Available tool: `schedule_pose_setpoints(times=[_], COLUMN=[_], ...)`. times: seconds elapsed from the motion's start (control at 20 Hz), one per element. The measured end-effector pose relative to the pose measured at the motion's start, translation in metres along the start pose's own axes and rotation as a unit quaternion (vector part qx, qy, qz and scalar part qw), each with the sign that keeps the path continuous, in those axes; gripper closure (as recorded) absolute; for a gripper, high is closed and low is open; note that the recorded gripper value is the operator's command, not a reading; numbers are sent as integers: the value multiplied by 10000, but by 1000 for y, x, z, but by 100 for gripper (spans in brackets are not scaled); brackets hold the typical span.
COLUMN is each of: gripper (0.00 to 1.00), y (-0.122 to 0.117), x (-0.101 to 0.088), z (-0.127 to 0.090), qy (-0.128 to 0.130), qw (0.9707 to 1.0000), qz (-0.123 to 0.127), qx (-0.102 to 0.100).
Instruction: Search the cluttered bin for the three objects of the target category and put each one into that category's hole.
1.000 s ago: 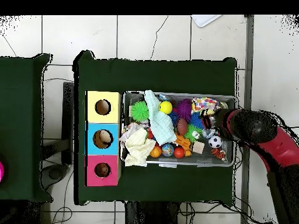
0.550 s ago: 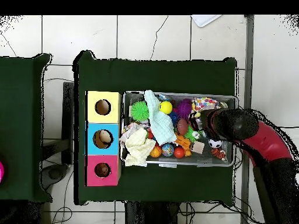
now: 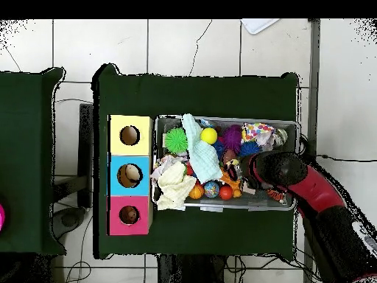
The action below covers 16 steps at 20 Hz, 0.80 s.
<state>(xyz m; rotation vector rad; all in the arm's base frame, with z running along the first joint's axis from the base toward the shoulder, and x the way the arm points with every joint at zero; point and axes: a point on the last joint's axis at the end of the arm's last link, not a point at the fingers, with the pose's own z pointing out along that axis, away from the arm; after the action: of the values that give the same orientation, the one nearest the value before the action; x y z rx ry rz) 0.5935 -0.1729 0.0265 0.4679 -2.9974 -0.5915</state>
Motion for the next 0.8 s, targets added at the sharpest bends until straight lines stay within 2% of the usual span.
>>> schedule_pose_setpoints(times=[0.05,0.15,0.25,0.35,0.5,0.8], gripper=[100,100,100,100,100,100], y=[1,20,31,52,77,111], x=[1,7,9,12,14,19], z=[1,6,8,10,11,10], qy=[4,61,85,136,216,359], qw=[10000,9993,9985,9966,9940,9889], qz=[17,238,344,515,699,1027], qx=[-18,-279,-408,-621,-808,-1017])
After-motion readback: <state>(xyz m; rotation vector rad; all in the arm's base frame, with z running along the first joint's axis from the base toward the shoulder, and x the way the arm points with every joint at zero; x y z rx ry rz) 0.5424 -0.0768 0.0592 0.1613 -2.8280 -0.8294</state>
